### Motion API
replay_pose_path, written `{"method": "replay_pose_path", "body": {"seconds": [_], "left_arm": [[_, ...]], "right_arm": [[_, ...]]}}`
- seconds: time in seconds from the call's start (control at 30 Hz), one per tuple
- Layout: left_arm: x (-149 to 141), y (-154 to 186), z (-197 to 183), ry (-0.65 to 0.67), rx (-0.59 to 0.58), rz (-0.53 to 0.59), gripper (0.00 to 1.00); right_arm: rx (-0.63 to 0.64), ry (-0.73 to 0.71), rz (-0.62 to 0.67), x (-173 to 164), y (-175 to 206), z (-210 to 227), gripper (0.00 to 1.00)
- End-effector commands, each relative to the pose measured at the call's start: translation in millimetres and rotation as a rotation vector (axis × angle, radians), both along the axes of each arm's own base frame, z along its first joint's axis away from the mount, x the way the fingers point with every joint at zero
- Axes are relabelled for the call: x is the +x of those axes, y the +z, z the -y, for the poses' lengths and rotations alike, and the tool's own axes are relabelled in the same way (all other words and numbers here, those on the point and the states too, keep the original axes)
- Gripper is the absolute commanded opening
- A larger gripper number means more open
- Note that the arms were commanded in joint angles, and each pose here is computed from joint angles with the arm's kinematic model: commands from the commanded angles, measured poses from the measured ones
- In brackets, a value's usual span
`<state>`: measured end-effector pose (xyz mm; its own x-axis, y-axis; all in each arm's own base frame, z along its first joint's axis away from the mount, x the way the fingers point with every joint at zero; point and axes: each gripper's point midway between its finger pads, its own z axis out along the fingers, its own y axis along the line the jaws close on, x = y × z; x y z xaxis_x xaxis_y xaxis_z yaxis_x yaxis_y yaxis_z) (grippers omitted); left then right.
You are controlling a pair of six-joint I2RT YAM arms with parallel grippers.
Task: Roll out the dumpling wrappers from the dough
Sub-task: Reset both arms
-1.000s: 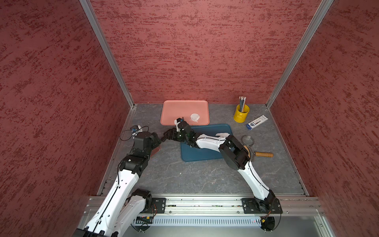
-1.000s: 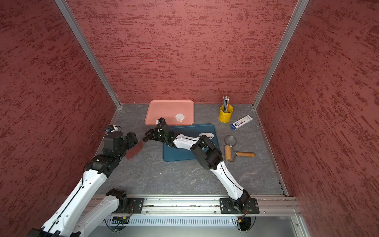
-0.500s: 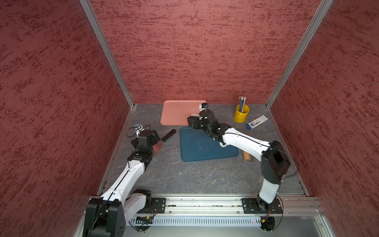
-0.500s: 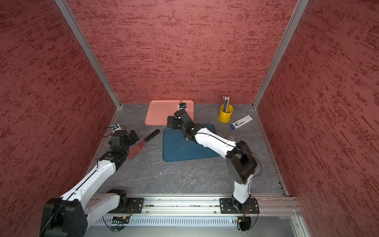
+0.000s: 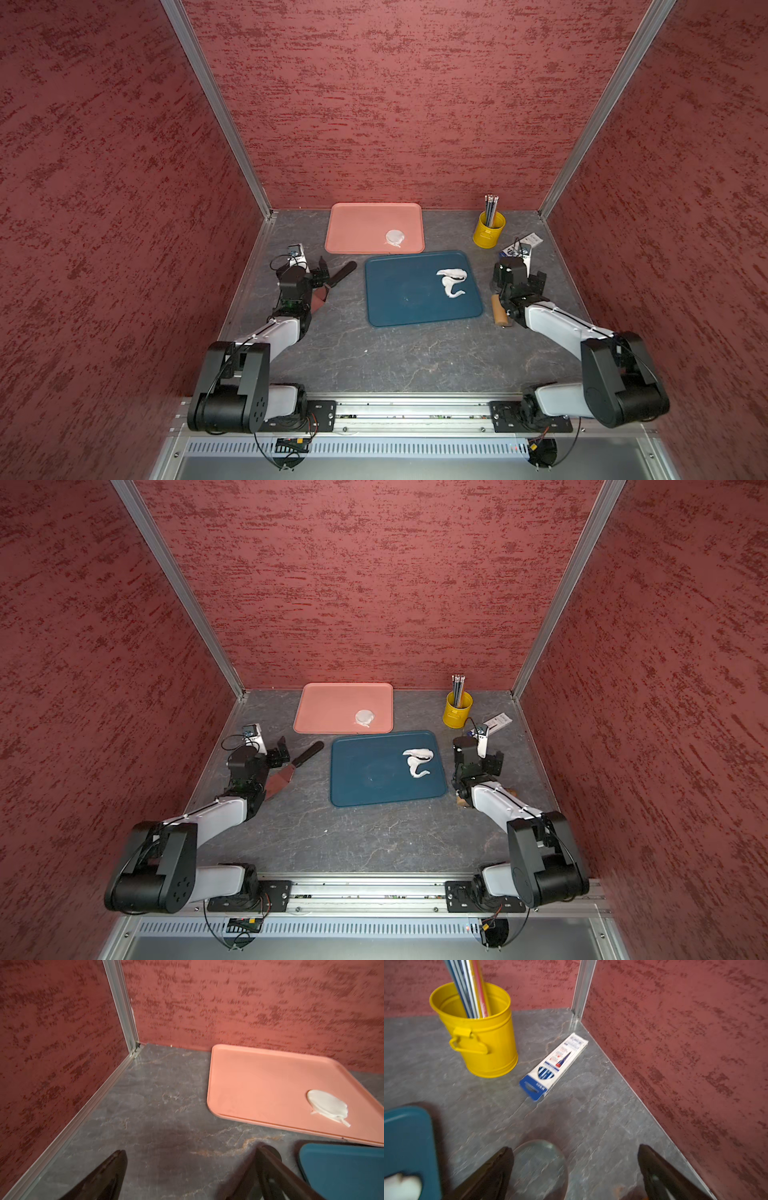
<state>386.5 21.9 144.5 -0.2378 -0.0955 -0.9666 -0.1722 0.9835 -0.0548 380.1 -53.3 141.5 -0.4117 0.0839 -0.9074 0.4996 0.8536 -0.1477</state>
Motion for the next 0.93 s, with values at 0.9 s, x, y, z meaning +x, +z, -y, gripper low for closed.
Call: {"method": "replay_pose_path", "body": {"seconds": [0.9], "left_arm": [[10.3,-27.9,-0.5,-0.010,0.002,0.021,1.00]], "right_arm": [[0.063,0.381,0.239,19.6,-20.8,-44.0,0.98]]}}
